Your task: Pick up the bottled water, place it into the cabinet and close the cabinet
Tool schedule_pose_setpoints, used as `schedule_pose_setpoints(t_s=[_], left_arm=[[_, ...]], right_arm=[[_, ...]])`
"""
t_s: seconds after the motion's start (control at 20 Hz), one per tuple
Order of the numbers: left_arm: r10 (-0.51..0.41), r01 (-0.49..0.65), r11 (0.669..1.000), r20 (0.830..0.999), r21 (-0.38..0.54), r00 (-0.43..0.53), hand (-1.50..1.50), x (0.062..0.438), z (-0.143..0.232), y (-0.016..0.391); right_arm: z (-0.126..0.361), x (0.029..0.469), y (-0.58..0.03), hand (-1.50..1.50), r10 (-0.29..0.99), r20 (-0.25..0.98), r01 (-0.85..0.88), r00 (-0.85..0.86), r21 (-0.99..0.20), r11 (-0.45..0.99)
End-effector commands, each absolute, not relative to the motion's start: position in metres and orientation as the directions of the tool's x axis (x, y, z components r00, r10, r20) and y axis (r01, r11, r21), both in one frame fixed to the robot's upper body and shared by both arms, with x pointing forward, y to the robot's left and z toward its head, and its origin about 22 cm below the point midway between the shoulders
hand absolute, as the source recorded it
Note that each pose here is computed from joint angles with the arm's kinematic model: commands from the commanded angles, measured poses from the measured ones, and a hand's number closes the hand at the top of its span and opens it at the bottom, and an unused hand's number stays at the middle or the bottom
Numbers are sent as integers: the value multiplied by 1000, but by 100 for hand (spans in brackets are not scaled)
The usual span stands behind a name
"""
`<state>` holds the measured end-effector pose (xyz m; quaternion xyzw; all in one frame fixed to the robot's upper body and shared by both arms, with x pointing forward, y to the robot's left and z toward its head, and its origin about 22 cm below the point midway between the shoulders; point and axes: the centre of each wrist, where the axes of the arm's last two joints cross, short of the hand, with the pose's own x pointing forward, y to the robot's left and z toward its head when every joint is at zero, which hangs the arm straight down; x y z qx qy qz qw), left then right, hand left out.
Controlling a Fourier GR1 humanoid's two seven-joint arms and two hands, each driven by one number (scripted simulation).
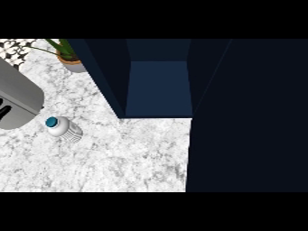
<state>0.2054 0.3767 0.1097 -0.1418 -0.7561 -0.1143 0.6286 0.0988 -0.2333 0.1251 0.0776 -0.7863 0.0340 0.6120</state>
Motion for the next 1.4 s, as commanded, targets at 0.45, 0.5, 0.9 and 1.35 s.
schedule_pose_setpoints(t_s=[0.45, 0.5, 0.9, 1.35], left_arm=[[3, 201, 979, 991, 24, -133, -150, 232, 52, 402], [2, 209, 978, 992, 24, -123, -150, 219, 52, 409], [19, 229, 973, 997, -2, -74, -150, 251, -11, 398], [20, 160, 987, 997, -7, -76, -150, 260, -71, 389]], right_arm=[[152, 55, -236, -150, -82, 962, -174, -262, 37, 984], [165, 46, -229, -150, -99, 958, -164, -270, 56, 985], [149, 54, -229, -150, -90, 956, -177, -278, 41, 983], [125, 38, -243, -150, -84, 958, -197, -275, 29, 980]])
